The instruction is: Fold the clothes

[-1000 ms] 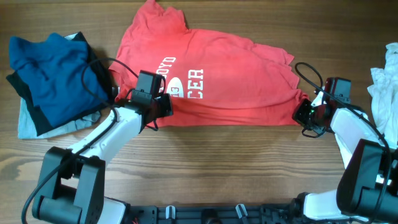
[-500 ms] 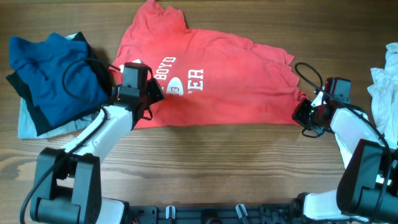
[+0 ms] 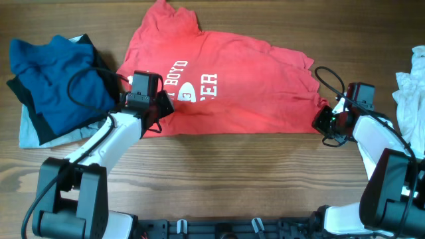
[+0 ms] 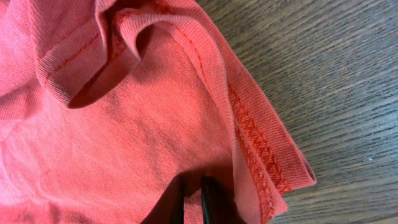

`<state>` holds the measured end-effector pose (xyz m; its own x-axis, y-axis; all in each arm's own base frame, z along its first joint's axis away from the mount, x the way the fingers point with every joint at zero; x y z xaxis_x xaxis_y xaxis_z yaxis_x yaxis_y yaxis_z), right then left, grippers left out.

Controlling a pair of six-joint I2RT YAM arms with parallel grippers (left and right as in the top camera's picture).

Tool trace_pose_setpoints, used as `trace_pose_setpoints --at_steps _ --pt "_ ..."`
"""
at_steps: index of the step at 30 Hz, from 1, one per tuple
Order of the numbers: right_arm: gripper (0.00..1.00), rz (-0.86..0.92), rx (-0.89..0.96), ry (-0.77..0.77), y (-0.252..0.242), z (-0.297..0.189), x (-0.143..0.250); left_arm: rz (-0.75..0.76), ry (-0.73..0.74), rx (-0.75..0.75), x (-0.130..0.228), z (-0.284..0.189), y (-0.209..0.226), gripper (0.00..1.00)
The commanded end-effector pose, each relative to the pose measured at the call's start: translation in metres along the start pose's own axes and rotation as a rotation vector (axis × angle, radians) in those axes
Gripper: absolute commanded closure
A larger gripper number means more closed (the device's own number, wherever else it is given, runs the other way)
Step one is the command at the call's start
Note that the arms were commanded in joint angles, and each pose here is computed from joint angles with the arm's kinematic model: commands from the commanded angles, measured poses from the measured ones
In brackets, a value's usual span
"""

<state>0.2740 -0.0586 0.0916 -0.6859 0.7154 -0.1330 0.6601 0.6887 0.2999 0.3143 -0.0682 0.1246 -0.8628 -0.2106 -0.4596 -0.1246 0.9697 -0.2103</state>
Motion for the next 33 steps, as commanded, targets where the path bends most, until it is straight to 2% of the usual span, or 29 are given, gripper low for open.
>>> trace_pose_setpoints --at_steps 1,4,6,8,11,14,16,17,20,25,26,30,31,33 --pt "0.89 -0.001 0.053 0.017 -0.009 0.008 0.007 0.008 0.048 -0.057 0.009 0.0 0.008 0.77" --pt "0.89 -0.004 0.056 0.021 -0.009 0.008 0.008 0.009 0.06 -0.099 0.012 0.006 0.012 0.76" --pt "0.96 0.002 0.078 0.028 -0.012 0.008 0.01 0.009 0.079 -0.11 0.015 0.012 0.014 0.75" --pt "0.96 0.01 0.096 0.026 -0.013 0.008 0.01 0.006 0.109 -0.122 0.02 0.017 0.015 0.71" --pt "0.94 0.007 0.095 0.029 -0.013 0.008 0.01 0.007 0.172 -0.148 0.029 0.023 0.02 0.71" --pt "0.85 0.007 0.088 0.034 -0.013 0.008 0.011 0.01 0.277 -0.192 0.044 0.022 0.026 0.69" --pt "0.6 0.006 0.065 0.043 -0.011 0.008 0.011 0.011 0.294 -0.205 0.047 0.021 0.027 0.69" --pt "0.53 -0.003 0.032 0.052 -0.008 0.008 0.011 0.011 0.297 -0.21 0.047 0.02 0.028 0.69" --pt "0.5 -0.042 -0.048 0.07 -0.001 0.008 0.011 0.011 0.297 -0.211 0.047 0.02 0.028 0.69" --pt "0.48 -0.049 -0.033 0.054 -0.002 0.008 0.009 0.008 0.32 -0.221 0.051 0.019 0.029 0.7" --pt "0.5 -0.049 -0.019 0.046 -0.003 0.009 0.009 0.009 0.33 -0.225 0.052 0.019 0.03 0.7" --pt "0.87 -0.051 -0.002 0.038 -0.005 0.009 0.008 0.009 0.368 -0.24 0.057 0.016 0.032 0.7" --pt "0.92 -0.051 -0.002 0.039 -0.005 0.009 0.008 0.01 0.372 -0.242 0.058 0.016 0.032 0.7" --pt "0.93 -0.05 0.0 0.041 -0.005 0.009 0.009 0.01 0.376 -0.243 0.058 0.016 0.032 0.7"
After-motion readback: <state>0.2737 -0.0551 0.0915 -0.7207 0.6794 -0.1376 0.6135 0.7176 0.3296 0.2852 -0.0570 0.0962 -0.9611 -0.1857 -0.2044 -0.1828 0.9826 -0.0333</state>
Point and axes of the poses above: each gripper's point midway between its finger pads, its own z axis out along the fingers, its own y axis along the line the jaws close on, x = y × z, the point moved 10 cm from there along -z, back along the fingers, and after that the axes turned 12 degrees about z, right-handed, at the moved point
